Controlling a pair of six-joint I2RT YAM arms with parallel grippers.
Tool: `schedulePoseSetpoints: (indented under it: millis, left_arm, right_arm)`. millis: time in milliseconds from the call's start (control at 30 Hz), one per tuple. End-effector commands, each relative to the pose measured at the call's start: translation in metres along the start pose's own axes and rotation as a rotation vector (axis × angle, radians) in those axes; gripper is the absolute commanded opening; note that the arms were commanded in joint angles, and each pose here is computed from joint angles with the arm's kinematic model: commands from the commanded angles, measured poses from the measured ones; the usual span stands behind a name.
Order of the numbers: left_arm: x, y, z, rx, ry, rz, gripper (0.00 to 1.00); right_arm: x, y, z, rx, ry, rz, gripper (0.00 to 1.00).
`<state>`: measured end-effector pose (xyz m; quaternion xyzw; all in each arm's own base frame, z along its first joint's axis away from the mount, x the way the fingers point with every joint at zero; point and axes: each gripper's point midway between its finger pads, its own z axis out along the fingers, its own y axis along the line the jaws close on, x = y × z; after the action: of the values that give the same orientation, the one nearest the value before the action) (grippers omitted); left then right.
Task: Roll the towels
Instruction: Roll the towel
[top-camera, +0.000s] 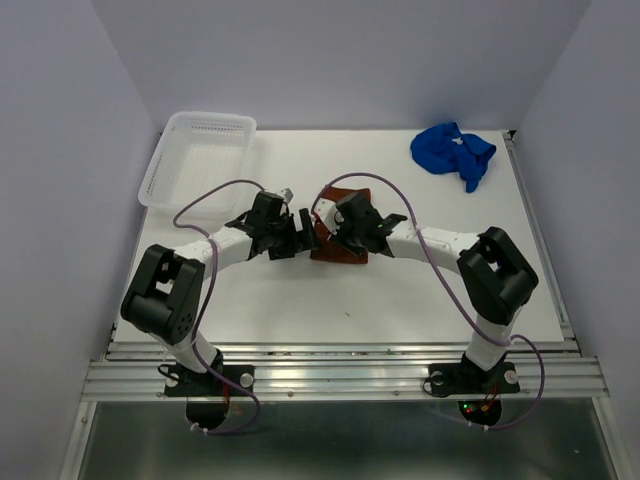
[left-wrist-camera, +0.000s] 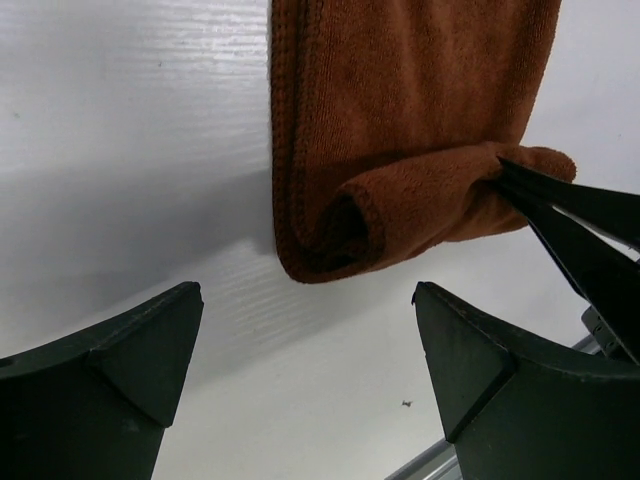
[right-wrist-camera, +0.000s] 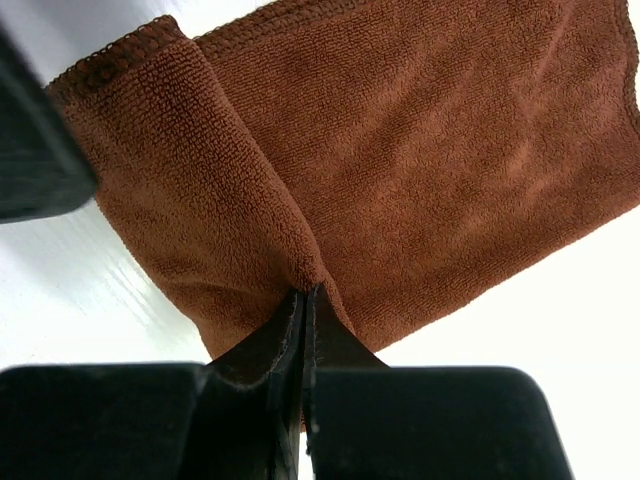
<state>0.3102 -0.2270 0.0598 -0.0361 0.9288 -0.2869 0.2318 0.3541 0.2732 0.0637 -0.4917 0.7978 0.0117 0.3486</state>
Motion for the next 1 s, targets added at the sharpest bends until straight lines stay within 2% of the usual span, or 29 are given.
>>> schedulePoseSetpoints:
  millis: [0,133,200,333,433,533,633,667,700,733,867,900,967]
  left_arm:
    - [-0.016,-0.021,0.010,0.063,-0.028,0.051,0.97]
    - [-0.012,-0.017,0.022,0.048,-0.001,0.048,0.90]
    - [-0.011,-0.017,0.026,0.042,0.004,0.055,0.83]
    - [-0.010,-0.016,0.032,0.033,0.008,0.056,0.81]
    - [-0.007,-0.015,0.039,0.019,0.020,0.055,0.76]
    - [-0.006,-0.012,0.047,-0.027,0.022,0.069,0.61]
    - [-0.001,-0.006,0.055,-0.088,0.045,0.078,0.39]
    - [0.000,-0.005,0.057,-0.098,0.055,0.069,0.22]
    - [0.003,-0.002,0.059,-0.106,0.065,0.059,0.17]
    - [0.004,-0.001,0.060,-0.109,0.068,0.052,0.15]
    - [0.003,0.004,0.054,-0.152,0.072,0.041,0.00]
    - [0.002,0.004,0.051,-0.161,0.068,0.044,0.00]
    - [0.005,0.007,0.046,-0.182,0.095,0.054,0.00]
  right_arm:
    - [-0.020,-0.008,0.004,0.001,-0.071,0.032,0.01]
    - [-0.018,-0.009,0.005,-0.006,-0.074,0.046,0.01]
    - [-0.015,-0.012,0.006,-0.004,-0.069,0.065,0.01]
    - [-0.009,-0.012,0.007,-0.008,-0.060,0.085,0.01]
    - [-0.006,-0.007,0.008,-0.027,-0.058,0.082,0.01]
    - [-0.003,-0.009,0.008,-0.027,-0.065,0.096,0.03]
    - [-0.004,-0.010,0.007,-0.024,-0.076,0.100,0.09]
    - [-0.004,-0.009,0.006,-0.022,-0.079,0.100,0.11]
    - [-0.006,-0.010,0.006,-0.018,-0.089,0.099,0.16]
    - [-0.007,-0.011,0.004,-0.015,-0.096,0.099,0.16]
    - [-0.017,-0.018,-0.010,0.008,-0.145,0.085,0.34]
    - [-0.023,-0.018,-0.020,0.007,-0.177,0.076,0.47]
    - [-0.030,-0.013,-0.029,-0.026,-0.225,0.058,0.54]
